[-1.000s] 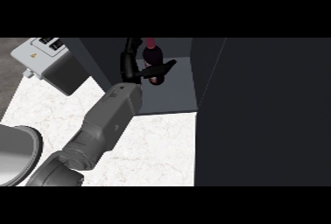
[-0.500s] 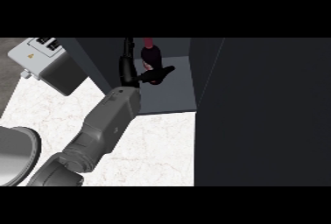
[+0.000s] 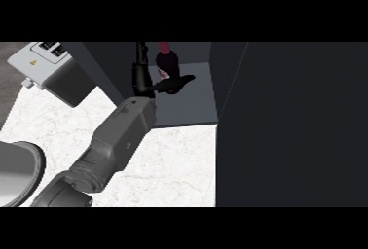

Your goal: Pick up the wine, place it into the cabinet and close the cabinet

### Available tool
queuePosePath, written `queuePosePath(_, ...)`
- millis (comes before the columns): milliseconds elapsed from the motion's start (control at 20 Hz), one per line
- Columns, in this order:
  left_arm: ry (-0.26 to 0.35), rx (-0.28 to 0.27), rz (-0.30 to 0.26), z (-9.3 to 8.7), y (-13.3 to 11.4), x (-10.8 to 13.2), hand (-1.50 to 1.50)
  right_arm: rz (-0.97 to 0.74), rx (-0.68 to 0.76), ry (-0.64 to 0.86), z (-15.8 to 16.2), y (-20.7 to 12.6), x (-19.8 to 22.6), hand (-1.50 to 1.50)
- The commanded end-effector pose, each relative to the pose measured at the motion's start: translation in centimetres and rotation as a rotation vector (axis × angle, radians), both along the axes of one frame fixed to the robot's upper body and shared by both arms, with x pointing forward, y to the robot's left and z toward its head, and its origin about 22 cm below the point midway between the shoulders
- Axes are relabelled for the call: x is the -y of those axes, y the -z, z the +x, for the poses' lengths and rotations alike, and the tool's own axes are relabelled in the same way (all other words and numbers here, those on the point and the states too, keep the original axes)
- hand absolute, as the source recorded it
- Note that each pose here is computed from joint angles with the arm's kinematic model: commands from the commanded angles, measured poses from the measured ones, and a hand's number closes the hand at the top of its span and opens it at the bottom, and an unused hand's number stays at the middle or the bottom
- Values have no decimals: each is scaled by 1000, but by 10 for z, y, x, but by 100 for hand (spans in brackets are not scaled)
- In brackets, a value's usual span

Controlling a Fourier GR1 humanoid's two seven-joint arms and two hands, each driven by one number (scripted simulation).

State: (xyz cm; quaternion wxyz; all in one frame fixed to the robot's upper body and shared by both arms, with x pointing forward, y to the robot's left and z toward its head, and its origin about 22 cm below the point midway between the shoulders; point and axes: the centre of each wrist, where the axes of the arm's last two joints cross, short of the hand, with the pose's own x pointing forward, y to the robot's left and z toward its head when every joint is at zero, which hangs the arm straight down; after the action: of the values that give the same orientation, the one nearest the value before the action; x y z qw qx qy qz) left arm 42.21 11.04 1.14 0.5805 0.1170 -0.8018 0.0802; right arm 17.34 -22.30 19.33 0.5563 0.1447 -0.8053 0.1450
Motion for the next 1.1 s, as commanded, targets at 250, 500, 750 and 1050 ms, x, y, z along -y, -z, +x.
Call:
queuePosePath(250,37,-6,-7,-18,34,-16,-150,26,26,-3,-12,-7,0,-150)
queuePosePath(500,76,-24,-41,-22,41,-19,-150,2,5,-23,-7,-4,-5,-150)
queuePosePath(750,80,-11,-87,-16,30,-14,-150,3,-3,-41,-26,-11,-2,-150)
queuePosePath(1050,118,-11,-145,-18,31,-13,-150,16,0,-3,-18,-10,0,-150)
